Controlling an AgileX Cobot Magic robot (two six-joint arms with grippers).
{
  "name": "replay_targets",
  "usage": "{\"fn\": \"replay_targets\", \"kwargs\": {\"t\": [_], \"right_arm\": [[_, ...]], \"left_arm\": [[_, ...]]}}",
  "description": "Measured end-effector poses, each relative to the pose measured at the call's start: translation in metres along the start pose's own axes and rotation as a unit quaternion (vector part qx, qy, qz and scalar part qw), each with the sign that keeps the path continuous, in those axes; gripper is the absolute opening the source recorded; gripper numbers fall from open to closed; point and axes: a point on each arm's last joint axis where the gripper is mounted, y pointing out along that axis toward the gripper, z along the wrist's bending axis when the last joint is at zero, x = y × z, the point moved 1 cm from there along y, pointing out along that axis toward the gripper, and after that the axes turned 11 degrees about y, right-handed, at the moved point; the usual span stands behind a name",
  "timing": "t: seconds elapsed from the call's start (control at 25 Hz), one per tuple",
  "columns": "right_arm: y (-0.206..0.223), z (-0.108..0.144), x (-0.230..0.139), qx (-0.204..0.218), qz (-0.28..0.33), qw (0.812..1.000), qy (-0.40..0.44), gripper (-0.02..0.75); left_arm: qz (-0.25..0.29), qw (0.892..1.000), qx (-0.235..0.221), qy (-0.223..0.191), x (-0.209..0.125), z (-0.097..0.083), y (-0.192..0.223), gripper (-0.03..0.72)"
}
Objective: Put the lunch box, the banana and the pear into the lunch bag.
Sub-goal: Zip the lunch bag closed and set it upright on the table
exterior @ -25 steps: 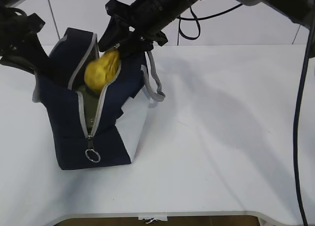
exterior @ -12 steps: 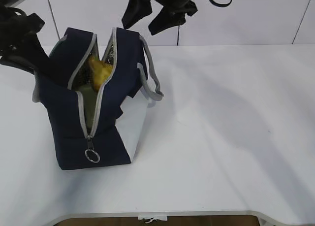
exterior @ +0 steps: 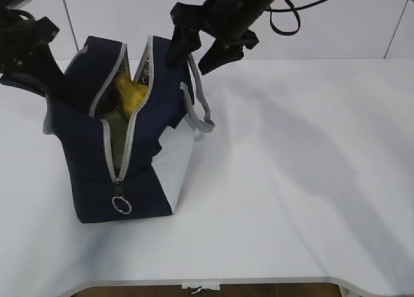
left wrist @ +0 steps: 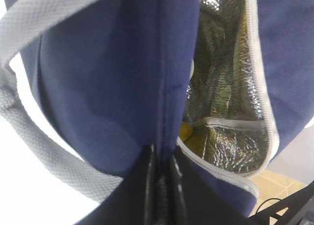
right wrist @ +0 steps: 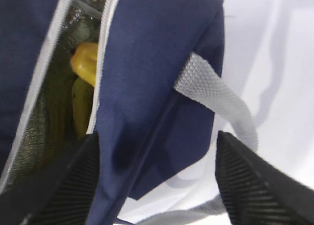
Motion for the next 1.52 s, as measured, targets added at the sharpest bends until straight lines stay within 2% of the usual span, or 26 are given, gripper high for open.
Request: {"fn": "replay_targets", "kwargs": {"t": [0.28,0.36,0.44,0.6,0.68,0.76,0.96,1.16,1.32,1.4,1.52], "right_arm": [[0.023,-0.008,-0.003,0.016,0.024,0.999,0.019,0.558],[0.023,-0.008,-0.003,0.016,0.024,0.999,0.019,0.524],[0.023,-0.008,-0.003,0.016,0.024,0.999,0.019,0.433],[0.023,-0.008,-0.003,0.016,0.024,0.999,0.016,0.098],[0.023,-0.008,-0.003,0.016,0.024,1.000,0.013,0.021],[0.023,-0.009,-0.003,0.011,0.024,1.000,0.009,0.006],[-0.001,-0.008,-0.001,-0.046,0.001,0.999,-0.018,0.004],[-0.035,0.000,-0.001,-0.094,-0.031,0.995,-0.031,0.003],[-0.051,0.003,-0.005,-0.117,-0.040,0.992,-0.033,0.003],[-0.059,0.000,-0.011,-0.145,-0.037,0.988,-0.031,0.003],[-0.061,-0.002,-0.015,-0.155,-0.033,0.987,-0.026,0.003]], "left_arm": [[-0.002,1.000,-0.002,-0.001,0.000,0.000,0.000,0.013],[-0.005,1.000,-0.006,-0.003,0.001,-0.001,0.000,0.013],[-0.010,1.000,-0.012,-0.006,0.002,-0.002,0.000,0.013],[-0.026,0.999,-0.040,-0.018,0.005,-0.008,0.000,0.013],[-0.038,0.997,-0.061,-0.027,0.008,-0.012,-0.001,0.013],[-0.052,0.994,-0.086,-0.035,0.011,-0.017,-0.002,0.013],[-0.088,0.983,-0.150,-0.053,0.019,-0.028,-0.004,0.013],[-0.107,0.975,-0.192,-0.032,0.028,-0.051,0.008,0.013],[-0.104,0.973,-0.204,-0.026,0.034,-0.065,0.034,0.013],[-0.109,0.972,-0.208,-0.027,0.038,-0.068,0.046,0.013],[-0.124,0.965,-0.228,-0.025,0.044,-0.072,0.061,0.013]]}}
